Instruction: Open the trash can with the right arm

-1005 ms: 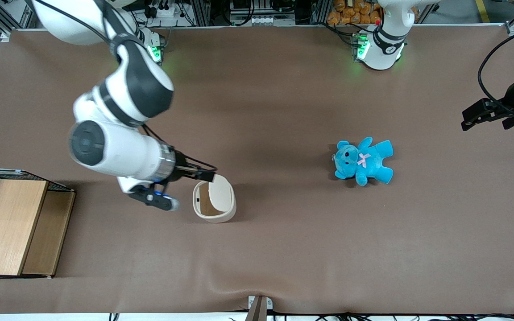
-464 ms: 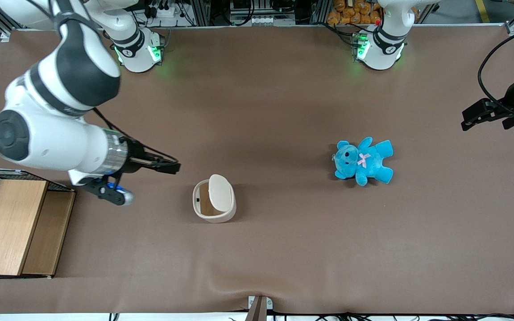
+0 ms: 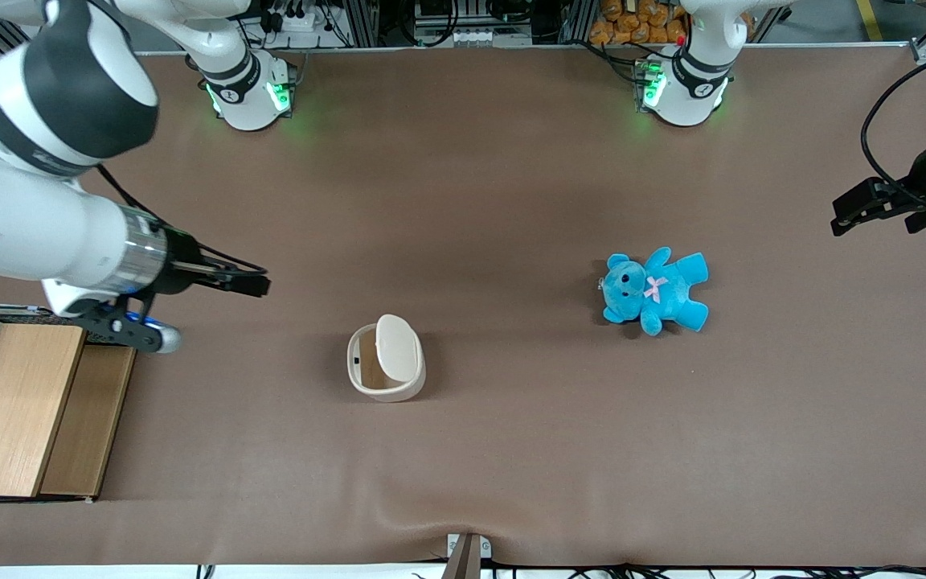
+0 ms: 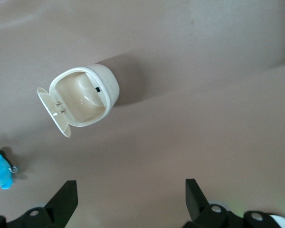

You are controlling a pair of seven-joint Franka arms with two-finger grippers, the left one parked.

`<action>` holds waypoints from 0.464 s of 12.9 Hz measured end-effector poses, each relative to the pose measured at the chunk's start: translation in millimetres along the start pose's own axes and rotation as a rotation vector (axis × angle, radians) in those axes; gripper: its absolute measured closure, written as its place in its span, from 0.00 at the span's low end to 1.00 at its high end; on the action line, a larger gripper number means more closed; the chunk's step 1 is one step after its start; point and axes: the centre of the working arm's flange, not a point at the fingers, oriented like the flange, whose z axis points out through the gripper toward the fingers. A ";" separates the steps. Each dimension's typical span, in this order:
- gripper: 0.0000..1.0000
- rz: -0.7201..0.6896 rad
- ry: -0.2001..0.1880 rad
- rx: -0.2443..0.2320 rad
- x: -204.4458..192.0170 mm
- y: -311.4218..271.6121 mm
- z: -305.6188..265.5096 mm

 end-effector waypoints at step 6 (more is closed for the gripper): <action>0.00 -0.095 0.038 -0.071 -7.7 50.1 -39.1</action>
